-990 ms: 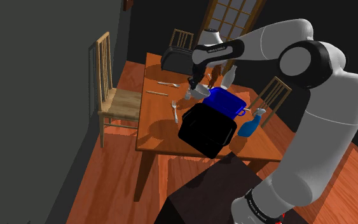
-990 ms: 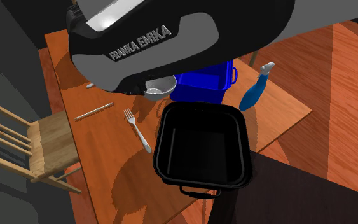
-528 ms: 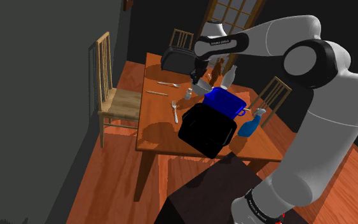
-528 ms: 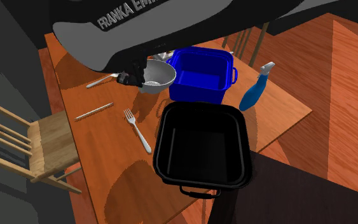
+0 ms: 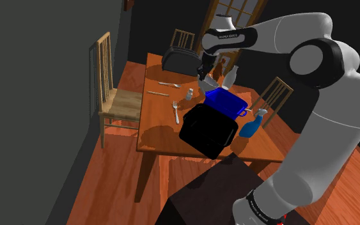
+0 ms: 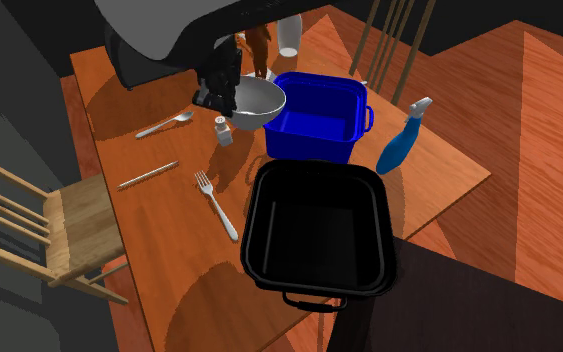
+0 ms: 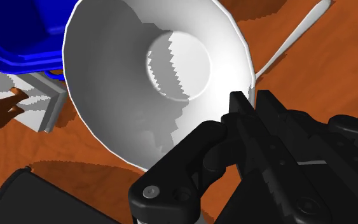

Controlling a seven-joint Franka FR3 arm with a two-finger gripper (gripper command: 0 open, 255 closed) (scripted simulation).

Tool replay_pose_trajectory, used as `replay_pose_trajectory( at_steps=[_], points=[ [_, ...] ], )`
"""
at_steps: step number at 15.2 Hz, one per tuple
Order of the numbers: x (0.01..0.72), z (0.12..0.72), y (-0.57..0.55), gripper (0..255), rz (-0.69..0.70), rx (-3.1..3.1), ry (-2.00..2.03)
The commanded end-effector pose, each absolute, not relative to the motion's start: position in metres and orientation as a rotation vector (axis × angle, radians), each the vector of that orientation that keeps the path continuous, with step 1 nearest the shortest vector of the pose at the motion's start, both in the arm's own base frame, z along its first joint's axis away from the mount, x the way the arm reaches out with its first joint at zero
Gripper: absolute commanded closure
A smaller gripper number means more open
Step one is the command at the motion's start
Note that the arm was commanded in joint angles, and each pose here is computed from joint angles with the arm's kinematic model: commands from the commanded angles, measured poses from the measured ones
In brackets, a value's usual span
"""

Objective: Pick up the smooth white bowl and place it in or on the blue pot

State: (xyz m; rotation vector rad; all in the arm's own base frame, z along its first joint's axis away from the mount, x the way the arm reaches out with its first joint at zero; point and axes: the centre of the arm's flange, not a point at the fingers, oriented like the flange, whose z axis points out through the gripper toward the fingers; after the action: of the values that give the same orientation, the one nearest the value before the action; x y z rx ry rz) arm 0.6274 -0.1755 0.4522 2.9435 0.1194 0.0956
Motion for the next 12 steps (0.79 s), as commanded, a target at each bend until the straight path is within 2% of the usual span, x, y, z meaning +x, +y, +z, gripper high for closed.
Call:
replay_pose_trajectory(
  at_steps=[1, 12],
  points=[
    [0.616, 0.458, -0.197, 255, 0.095, 2.944, 0.121],
    [0.562, 0.484, -0.329, 255, 0.095, 2.944, 0.121]
  ],
)
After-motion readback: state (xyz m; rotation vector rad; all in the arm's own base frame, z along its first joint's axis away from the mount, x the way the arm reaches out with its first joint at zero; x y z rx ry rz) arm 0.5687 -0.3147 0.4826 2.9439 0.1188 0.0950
